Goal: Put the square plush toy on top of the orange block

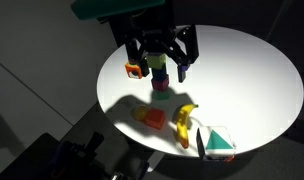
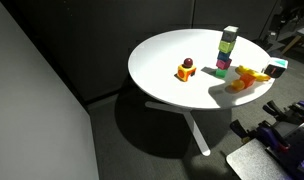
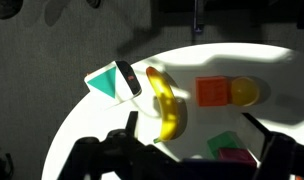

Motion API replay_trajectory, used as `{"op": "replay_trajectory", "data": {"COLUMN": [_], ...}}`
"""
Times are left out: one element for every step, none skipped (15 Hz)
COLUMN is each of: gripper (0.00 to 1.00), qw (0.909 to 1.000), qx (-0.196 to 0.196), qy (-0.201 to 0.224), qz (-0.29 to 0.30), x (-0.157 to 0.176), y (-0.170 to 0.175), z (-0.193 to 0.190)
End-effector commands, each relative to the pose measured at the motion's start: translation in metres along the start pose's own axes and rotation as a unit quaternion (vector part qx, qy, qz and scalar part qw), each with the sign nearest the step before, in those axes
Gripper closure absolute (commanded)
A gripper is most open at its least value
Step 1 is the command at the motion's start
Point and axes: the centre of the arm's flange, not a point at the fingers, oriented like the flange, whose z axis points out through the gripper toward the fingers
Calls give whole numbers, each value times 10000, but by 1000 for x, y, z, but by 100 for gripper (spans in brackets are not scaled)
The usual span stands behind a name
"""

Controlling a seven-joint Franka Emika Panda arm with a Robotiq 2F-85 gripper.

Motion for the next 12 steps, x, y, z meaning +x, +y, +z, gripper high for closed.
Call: {"op": "replay_trajectory", "data": {"gripper": [0,0,0,0,0,0,0,0,0,0,0,0], "qw": [9998,9997,9996,9995,9994,9993,9991,9988,9983,9978,9970,9962], "qx": [12,13,21,28,42,42,34,71,114,163,231,306], "qy": [168,214,254,295,327,356,390,416,461,486,518,522], "qz": [-57,-71,-82,-98,-115,-134,-173,-250,-334,-432,-534,-626], "x": [14,16,19,21,24,26,29,32,36,38,41,44], "y": [0,0,1,1,2,2,3,4,5,7,8,10], "z": [6,9,12,15,19,22,27,31,36,40,44,48]}}
